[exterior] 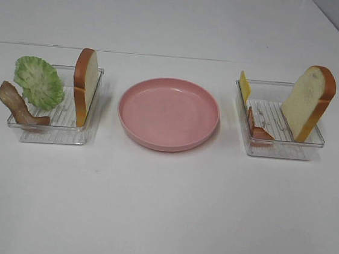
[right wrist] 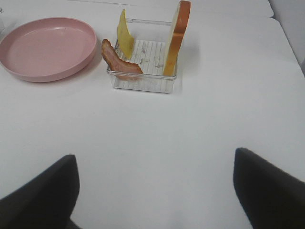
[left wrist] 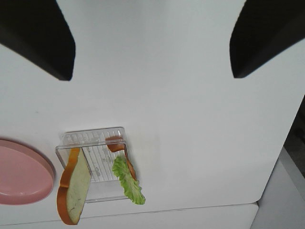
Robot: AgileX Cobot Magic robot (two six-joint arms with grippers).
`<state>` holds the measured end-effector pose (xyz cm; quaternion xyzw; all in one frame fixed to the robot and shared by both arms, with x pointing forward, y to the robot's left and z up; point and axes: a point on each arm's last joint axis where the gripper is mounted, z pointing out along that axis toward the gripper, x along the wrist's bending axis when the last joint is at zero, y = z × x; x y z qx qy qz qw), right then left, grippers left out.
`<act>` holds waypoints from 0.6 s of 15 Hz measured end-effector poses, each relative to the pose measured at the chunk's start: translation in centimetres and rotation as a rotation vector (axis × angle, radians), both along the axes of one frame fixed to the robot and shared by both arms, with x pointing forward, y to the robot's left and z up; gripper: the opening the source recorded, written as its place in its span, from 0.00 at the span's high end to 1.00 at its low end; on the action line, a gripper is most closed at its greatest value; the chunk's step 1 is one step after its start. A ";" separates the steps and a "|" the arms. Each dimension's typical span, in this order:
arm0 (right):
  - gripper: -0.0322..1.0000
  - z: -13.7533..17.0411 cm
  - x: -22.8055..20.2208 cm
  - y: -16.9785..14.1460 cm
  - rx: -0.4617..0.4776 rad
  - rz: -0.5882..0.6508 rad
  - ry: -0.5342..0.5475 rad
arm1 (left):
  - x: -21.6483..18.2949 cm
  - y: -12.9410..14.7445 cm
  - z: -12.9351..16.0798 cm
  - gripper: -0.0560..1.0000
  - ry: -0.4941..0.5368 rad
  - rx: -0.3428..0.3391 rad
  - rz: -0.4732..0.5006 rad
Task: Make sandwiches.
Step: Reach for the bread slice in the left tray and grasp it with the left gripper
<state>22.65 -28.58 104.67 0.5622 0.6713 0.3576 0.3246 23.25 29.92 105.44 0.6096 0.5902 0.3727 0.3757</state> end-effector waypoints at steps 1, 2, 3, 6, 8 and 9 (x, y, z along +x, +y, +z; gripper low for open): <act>0.17 0.0 0.0 0.0 0.000 0.000 0.000 | 0.0 0.0 0.0 0.16 0.000 0.000 0.000; 0.17 0.0 0.0 0.0 0.000 0.000 0.000 | 0.0 0.0 0.0 0.16 0.000 0.000 0.000; 0.17 0.0 0.0 0.0 0.000 0.000 0.000 | 0.0 0.0 0.0 0.16 0.000 0.000 0.000; 0.17 0.0 0.0 0.0 0.000 0.000 0.000 | 0.0 0.0 0.0 0.16 0.000 0.000 0.000; 0.17 0.0 0.0 0.0 0.000 0.000 0.000 | 0.0 0.0 0.0 0.16 0.000 0.000 0.000; 0.17 0.0 0.0 0.0 0.000 0.000 0.000 | 0.0 0.0 0.1 0.16 -0.006 0.000 0.000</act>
